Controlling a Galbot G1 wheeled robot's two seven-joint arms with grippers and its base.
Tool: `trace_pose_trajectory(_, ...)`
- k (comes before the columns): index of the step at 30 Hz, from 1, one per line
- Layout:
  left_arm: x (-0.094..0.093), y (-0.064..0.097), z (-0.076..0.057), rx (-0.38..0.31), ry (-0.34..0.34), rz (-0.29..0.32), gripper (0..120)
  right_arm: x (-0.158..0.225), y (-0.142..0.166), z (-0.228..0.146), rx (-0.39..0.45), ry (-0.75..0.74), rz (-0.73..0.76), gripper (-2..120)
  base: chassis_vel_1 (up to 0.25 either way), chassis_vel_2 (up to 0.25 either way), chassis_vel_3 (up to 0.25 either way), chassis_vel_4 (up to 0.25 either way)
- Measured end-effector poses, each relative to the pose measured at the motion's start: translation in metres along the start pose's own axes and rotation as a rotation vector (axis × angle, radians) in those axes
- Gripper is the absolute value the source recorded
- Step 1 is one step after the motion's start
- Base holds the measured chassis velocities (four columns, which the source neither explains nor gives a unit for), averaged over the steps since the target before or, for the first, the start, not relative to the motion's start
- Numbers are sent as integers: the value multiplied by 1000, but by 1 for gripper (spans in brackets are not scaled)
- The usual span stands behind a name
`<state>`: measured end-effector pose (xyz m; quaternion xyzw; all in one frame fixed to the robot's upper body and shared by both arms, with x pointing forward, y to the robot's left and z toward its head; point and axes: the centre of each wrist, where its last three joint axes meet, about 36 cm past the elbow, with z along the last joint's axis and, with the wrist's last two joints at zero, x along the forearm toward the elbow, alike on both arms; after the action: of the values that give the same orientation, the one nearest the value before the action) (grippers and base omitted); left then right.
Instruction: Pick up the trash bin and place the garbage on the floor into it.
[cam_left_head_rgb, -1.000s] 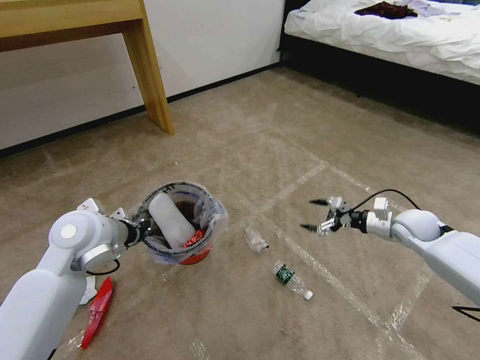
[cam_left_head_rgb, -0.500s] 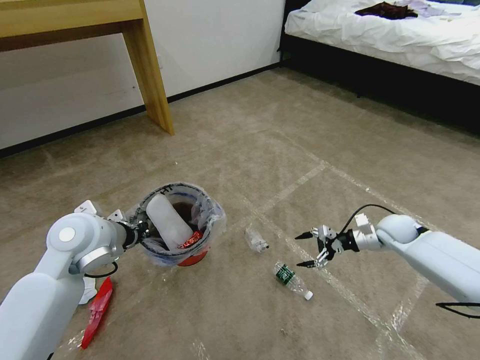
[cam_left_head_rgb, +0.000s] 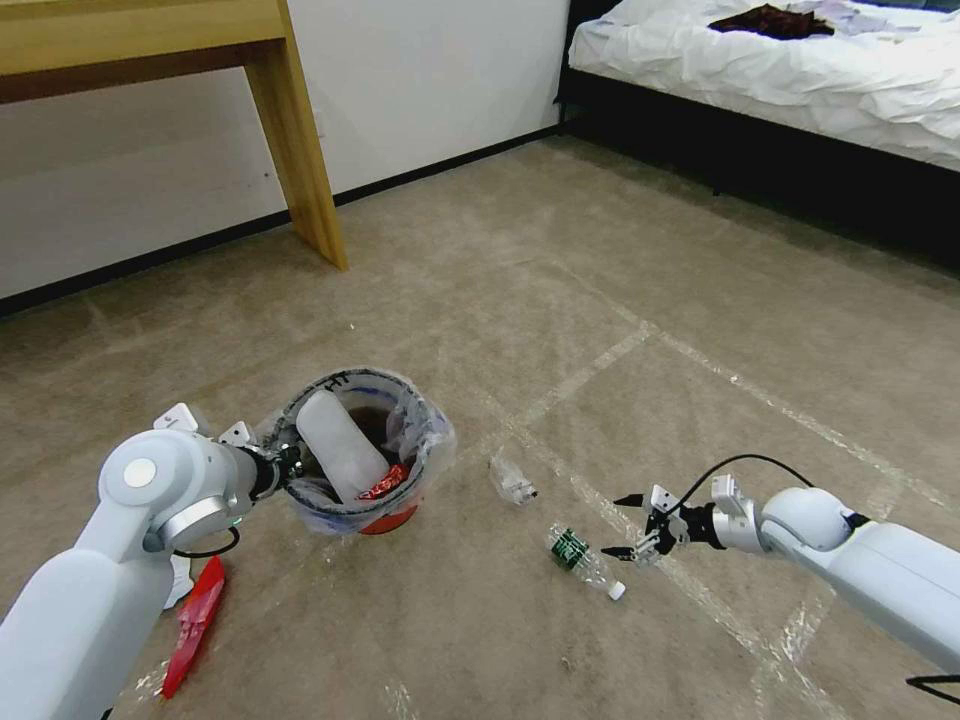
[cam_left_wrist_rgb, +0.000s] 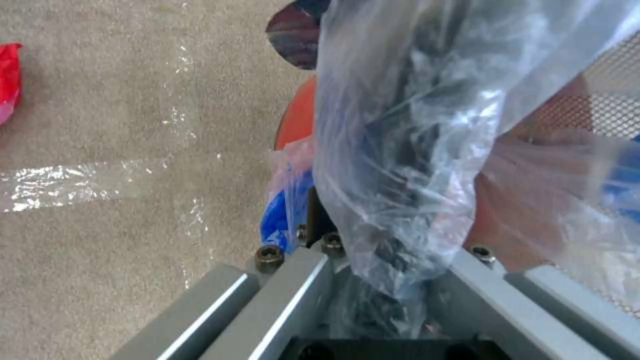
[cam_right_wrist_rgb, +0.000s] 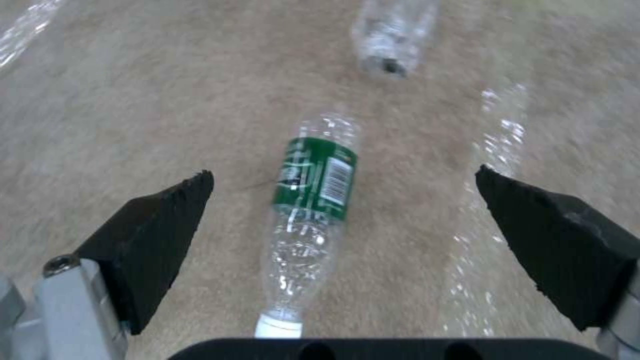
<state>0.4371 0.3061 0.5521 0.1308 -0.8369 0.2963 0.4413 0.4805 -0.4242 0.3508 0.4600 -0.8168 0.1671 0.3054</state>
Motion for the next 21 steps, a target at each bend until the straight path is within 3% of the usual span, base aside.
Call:
trace_pose_trajectory(13, -4, -2, 3, -4, 3, 0, 0, -2, -2, -7, -88, -25, 69, 100, 0, 0, 0, 0)
trace_pose_trajectory(21, -5, 0, 6, -7, 8, -6, 0, -38, 6, -9, -164, -57, 50, 100, 0, 0, 0, 0)
